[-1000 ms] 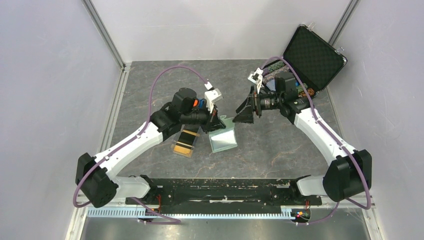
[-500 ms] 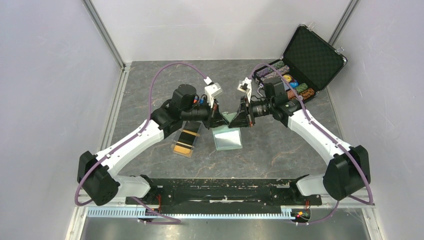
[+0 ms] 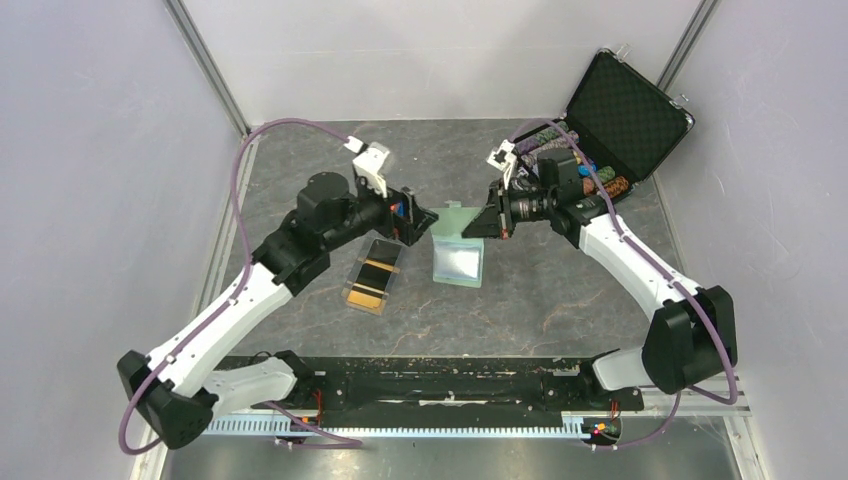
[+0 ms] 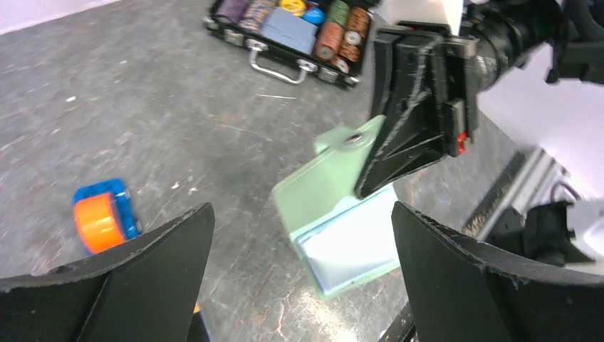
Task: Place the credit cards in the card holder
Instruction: Open the card holder.
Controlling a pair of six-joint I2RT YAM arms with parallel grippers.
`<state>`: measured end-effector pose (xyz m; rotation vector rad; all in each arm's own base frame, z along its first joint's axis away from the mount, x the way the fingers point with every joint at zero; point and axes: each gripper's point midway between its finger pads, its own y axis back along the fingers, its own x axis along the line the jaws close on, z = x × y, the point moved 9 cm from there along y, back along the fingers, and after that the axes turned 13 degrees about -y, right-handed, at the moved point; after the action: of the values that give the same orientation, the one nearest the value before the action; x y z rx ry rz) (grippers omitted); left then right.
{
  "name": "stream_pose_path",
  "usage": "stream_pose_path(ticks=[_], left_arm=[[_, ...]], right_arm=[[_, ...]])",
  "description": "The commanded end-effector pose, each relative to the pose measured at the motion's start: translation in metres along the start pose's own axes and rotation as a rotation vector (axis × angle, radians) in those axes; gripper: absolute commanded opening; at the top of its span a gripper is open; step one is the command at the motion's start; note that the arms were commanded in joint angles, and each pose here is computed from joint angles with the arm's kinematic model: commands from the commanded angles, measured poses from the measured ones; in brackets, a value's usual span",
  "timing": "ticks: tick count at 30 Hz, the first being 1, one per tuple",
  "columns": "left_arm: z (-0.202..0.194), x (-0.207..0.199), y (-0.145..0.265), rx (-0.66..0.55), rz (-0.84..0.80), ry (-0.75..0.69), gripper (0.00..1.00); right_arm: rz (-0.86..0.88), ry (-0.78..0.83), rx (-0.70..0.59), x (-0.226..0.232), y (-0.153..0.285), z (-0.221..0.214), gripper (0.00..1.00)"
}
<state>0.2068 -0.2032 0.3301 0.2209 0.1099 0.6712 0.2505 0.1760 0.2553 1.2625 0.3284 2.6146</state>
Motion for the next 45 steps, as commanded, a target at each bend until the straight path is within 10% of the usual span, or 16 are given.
stream_pose_path(ticks=[1, 9, 19, 45], left_arm=[[-0.010, 0.020, 0.014, 0.049, 0.224, 0.122, 1.00], [-0.050, 0.021, 0.008, 0.357, 0.157, 0.296, 1.00], [-0.051, -0.004, -0.026, 0.240, -0.235, 0.479, 0.86], [-0.036, 0.011, -0.039, 0.262, -0.167, 0.429, 0.61]], right_arm=[[-0.003, -0.001, -0.106, 0.004, 0.010, 0.023, 0.00], [0.022, -0.054, -0.178, 0.004, 0.016, 0.037, 0.00], [0.031, -0.106, -0.207, -0.001, 0.013, 0.038, 0.00], [0.044, -0.140, -0.180, -0.010, 0.008, 0.031, 0.00]])
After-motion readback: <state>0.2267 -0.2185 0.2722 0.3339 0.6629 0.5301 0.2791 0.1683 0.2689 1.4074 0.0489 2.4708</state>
